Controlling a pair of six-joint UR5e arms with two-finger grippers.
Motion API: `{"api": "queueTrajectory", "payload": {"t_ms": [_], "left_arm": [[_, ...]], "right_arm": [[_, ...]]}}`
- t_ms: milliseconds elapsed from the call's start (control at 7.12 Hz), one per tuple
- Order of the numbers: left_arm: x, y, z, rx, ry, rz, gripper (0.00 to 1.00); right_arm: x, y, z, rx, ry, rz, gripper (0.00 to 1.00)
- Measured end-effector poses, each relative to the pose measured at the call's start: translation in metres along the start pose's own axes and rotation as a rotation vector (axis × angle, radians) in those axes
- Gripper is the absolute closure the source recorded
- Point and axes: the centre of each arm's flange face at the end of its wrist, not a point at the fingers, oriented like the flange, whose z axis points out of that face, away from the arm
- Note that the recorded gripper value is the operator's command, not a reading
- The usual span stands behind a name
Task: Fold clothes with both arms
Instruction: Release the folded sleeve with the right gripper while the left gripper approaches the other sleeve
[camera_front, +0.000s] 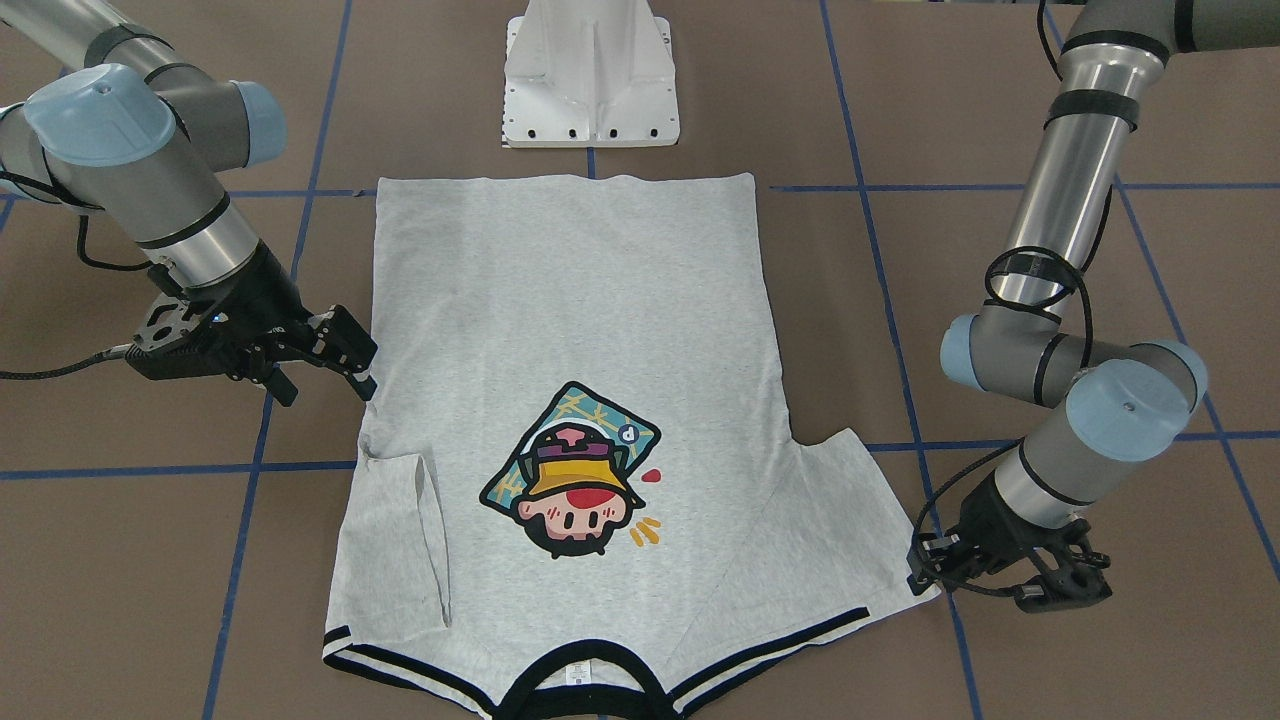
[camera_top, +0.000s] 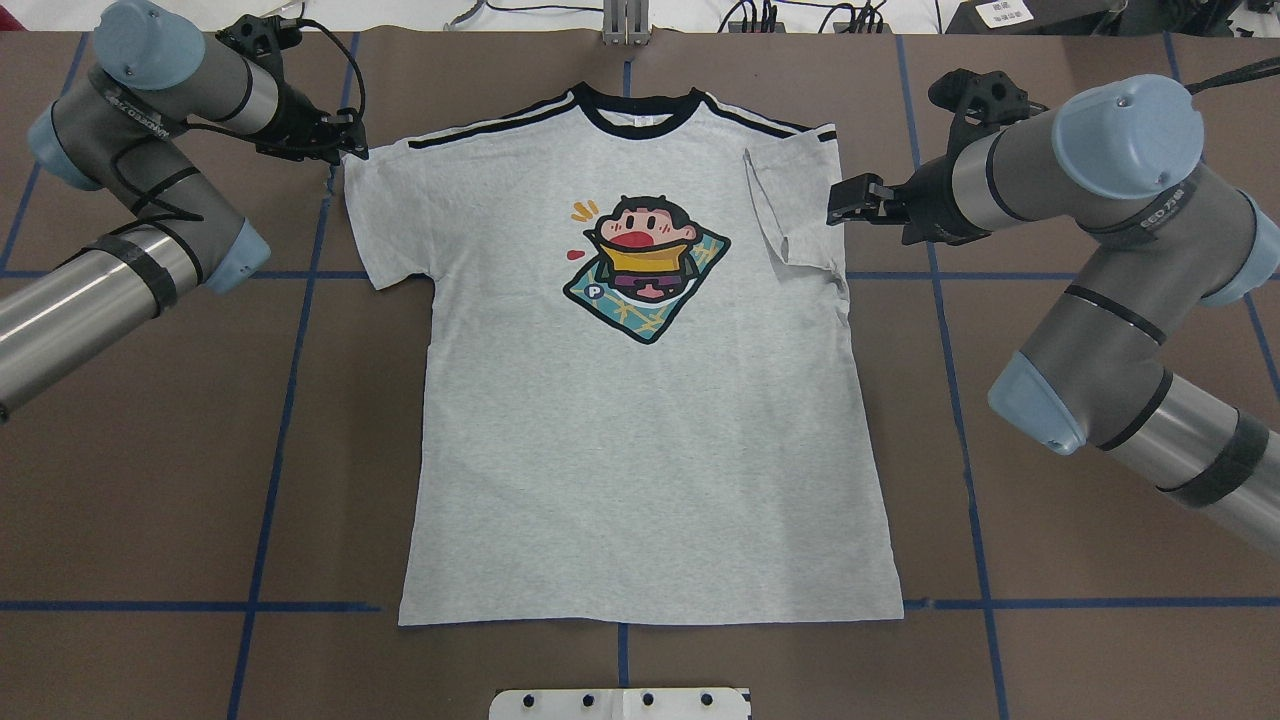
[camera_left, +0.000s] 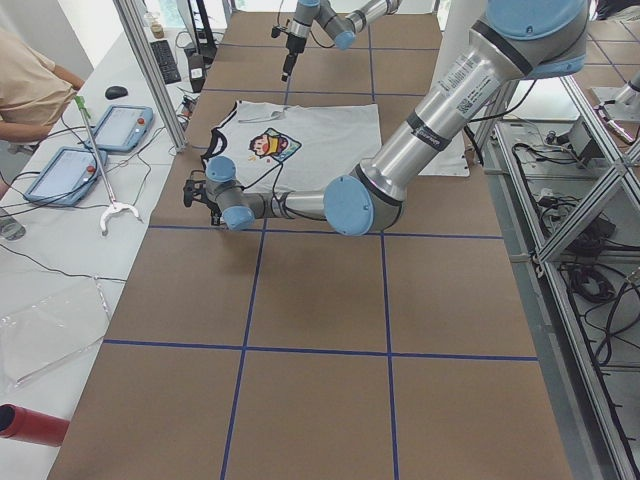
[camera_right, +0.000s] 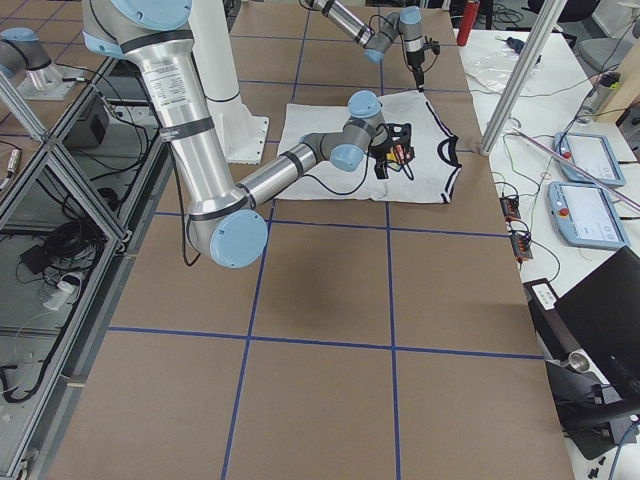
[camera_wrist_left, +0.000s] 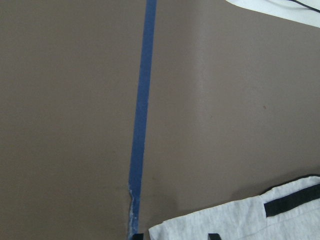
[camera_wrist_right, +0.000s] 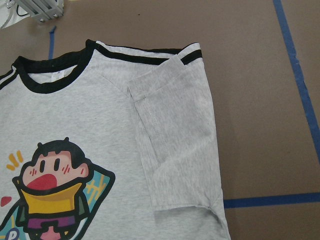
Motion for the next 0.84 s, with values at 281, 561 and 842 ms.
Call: {"api": "queueTrajectory", "payload": {"t_ms": [281, 561, 842], "left_arm": [[0.0, 0.0006, 0.0016, 0.002, -0.001, 0.002, 1.0], [-0.001, 0.001, 0.0018, 0.001, -0.001, 0.001, 1.0], [0.006, -0.0026, -0.007, 0.003, 0.02, -0.004, 1.0]], "right_arm": [[-0.0002, 0.0011, 0.0017, -0.001, 0.002, 0.004, 0.0], [-0.0024, 0.0031, 0.0037, 0.002, 0.003, 0.008, 0.0], [-0.0055, 0.0054, 0.0059, 0.001, 0.002, 0.006, 0.0]]}}
